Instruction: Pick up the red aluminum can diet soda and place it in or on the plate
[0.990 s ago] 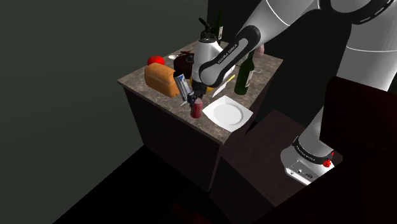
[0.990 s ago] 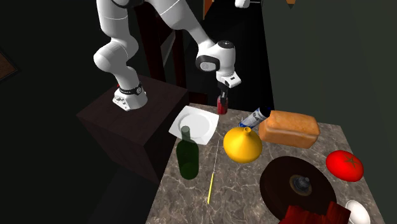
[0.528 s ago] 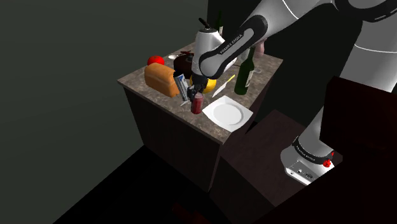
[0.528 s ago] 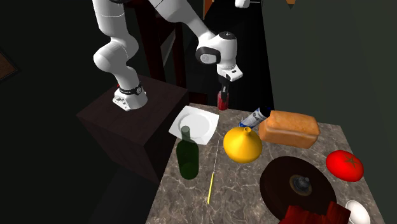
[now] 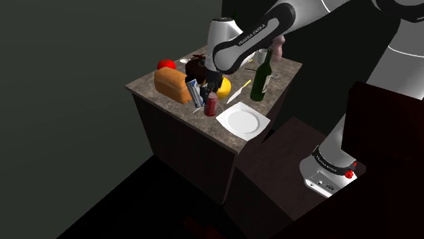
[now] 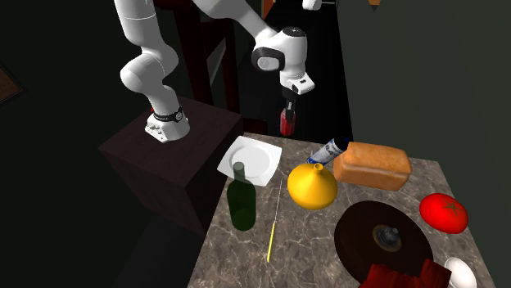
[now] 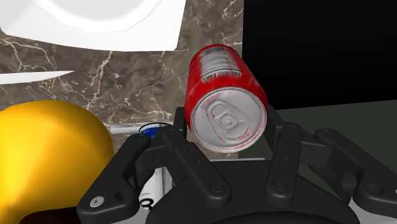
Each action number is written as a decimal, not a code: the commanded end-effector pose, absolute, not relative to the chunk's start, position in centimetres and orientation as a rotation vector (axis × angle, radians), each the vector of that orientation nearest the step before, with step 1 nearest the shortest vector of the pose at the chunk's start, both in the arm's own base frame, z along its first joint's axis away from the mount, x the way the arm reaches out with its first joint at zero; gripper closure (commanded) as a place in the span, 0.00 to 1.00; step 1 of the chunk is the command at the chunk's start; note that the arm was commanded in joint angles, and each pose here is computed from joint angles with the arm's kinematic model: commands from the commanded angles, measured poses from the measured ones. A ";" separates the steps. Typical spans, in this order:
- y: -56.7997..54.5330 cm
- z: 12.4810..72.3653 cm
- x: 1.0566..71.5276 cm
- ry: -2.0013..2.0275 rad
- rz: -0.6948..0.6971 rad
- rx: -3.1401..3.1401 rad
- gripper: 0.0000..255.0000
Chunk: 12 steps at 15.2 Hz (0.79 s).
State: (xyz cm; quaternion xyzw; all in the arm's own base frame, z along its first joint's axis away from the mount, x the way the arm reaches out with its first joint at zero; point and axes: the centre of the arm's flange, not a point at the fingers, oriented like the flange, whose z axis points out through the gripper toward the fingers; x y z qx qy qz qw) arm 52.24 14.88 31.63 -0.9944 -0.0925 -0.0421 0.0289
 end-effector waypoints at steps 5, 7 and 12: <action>9.4 33.2 48.8 -0.285 -0.130 -3.068 1.00; 7.2 33.7 47.4 -0.285 -0.130 -3.068 1.00; 1.8 35.0 43.9 -0.285 -0.130 -3.068 1.00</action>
